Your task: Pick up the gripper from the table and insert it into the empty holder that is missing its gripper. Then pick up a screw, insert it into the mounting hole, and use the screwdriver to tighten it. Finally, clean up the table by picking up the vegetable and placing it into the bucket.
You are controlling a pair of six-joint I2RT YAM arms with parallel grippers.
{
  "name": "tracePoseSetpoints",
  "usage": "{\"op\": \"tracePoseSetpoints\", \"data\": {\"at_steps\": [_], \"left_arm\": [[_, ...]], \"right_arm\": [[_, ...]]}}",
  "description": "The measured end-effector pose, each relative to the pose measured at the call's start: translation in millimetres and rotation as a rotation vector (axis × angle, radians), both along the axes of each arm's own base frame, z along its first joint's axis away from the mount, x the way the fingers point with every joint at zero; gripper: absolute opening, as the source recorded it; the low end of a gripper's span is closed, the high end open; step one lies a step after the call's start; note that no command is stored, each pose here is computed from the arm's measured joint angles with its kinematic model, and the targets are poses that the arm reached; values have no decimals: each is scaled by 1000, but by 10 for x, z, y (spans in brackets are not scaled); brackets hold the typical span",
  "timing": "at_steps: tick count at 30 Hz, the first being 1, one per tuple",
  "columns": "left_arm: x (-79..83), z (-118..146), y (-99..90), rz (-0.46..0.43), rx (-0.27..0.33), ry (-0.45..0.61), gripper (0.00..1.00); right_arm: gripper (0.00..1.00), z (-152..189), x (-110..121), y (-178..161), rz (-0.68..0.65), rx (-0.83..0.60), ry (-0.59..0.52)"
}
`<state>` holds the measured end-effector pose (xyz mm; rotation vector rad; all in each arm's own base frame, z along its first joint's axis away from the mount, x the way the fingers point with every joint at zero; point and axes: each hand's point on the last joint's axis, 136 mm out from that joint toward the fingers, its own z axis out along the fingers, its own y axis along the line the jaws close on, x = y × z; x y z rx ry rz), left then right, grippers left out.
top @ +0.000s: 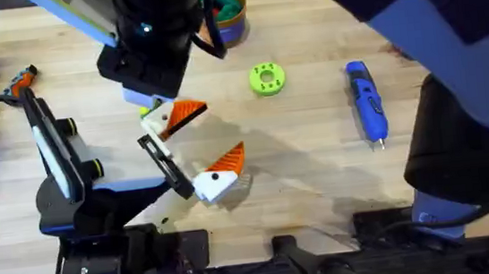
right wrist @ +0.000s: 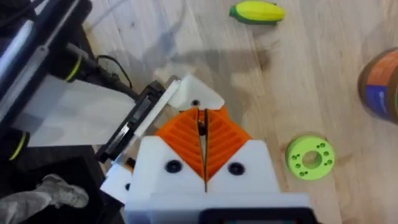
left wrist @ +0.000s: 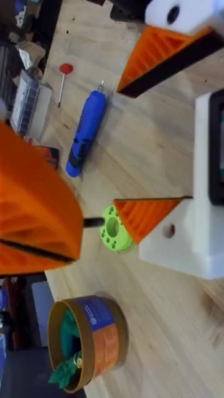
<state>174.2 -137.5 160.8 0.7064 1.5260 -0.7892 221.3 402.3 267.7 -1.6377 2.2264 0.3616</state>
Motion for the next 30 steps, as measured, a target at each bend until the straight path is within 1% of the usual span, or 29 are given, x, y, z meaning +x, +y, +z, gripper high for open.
{"op": "tracePoseSetpoints", "data": {"at_steps": [7,13,18,30], "left_arm": [[0,0,0,0,0,0,985],[0,0,0,0,0,0,985],[0,0,0,0,0,0,985],[0,-1,0,0,0,1,985]], "right_arm": [[6,-33,-28,-49,-10,-16,14],[6,71,-40,-95,-17,44,-26],[6,166,-15,-66,-19,104,-61],[6,13,1,2,-16,80,-46]]}}
